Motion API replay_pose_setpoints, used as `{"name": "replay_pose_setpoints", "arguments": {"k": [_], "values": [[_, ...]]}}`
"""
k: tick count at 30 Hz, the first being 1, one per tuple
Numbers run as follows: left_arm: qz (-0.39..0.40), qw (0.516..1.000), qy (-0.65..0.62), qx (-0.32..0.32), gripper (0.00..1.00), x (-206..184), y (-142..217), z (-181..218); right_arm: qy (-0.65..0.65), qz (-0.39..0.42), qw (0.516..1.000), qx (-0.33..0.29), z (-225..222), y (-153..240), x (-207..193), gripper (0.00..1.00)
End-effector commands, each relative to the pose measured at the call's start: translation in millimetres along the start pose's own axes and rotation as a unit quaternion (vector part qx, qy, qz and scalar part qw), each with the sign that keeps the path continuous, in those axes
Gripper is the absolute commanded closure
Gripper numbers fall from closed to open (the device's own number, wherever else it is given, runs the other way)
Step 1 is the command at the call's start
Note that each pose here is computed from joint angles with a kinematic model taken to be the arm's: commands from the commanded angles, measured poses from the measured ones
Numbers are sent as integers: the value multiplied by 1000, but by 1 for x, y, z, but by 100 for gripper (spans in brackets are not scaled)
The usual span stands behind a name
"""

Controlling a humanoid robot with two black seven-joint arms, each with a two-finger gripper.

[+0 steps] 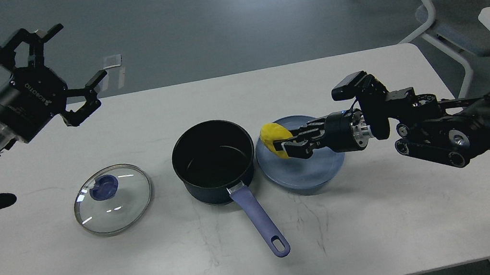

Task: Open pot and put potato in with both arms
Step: 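Grasp the yellow potato with the right gripper and lift it, then move the potato over the pot and release it inside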

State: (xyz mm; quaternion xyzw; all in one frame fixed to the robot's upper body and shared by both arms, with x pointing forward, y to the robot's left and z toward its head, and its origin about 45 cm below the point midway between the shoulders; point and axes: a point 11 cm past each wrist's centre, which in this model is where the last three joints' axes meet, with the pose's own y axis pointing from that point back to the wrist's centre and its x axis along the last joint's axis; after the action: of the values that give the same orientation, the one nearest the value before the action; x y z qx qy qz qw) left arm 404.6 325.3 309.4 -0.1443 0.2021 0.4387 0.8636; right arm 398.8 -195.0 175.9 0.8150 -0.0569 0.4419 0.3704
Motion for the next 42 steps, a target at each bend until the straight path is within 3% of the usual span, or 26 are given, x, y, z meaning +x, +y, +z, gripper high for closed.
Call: {"name": "replay_pose_setpoints", "arguments": {"k": [1, 7, 11, 20, 21, 23, 26, 31, 36, 39, 40, 42], "values": [[0, 1000, 0, 0, 2, 0, 0, 0, 16, 10, 1000, 4, -3, 9, 18, 90], [-1, 1000, 0, 0, 2, 0, 0, -1, 39, 18, 999, 25, -22, -6, 40, 90], [-1, 1000, -1, 0, 2, -1, 0, 1, 62, 13, 996, 64, -59, -41, 52, 90], [1, 1000, -7, -7, 2, 0, 3, 7, 79, -33, 994, 63, -67, -72, 26, 88], [1, 1000, -7, -7, 2, 0, 3, 7, 79, -34, 994, 62, -67, -72, 25, 85], [0, 1000, -7, -8, 2, 0, 3, 8, 70, -30, 996, 51, -59, -73, 20, 67], [0, 1000, -7, -10, 2, -1, 2, 9, 66, -24, 996, 51, -61, -77, 22, 61], [3, 1000, -11, -11, 2, 1, 4, 12, 73, -19, 995, 69, -78, -88, 27, 36], [4, 1000, -12, -10, 2, 1, 5, 12, 74, -15, 995, 70, -79, -89, 26, 33], [3, 1000, -13, -10, 2, 1, 5, 13, 74, -9, 995, 71, -81, -90, 29, 15], [4, 1000, -12, -10, 2, 1, 5, 12, 71, -1, 995, 73, -83, -91, 32, 3], [4, 1000, -12, -11, 2, 1, 5, 13, 64, 10, 995, 74, -85, -91, 37, 1]]}}
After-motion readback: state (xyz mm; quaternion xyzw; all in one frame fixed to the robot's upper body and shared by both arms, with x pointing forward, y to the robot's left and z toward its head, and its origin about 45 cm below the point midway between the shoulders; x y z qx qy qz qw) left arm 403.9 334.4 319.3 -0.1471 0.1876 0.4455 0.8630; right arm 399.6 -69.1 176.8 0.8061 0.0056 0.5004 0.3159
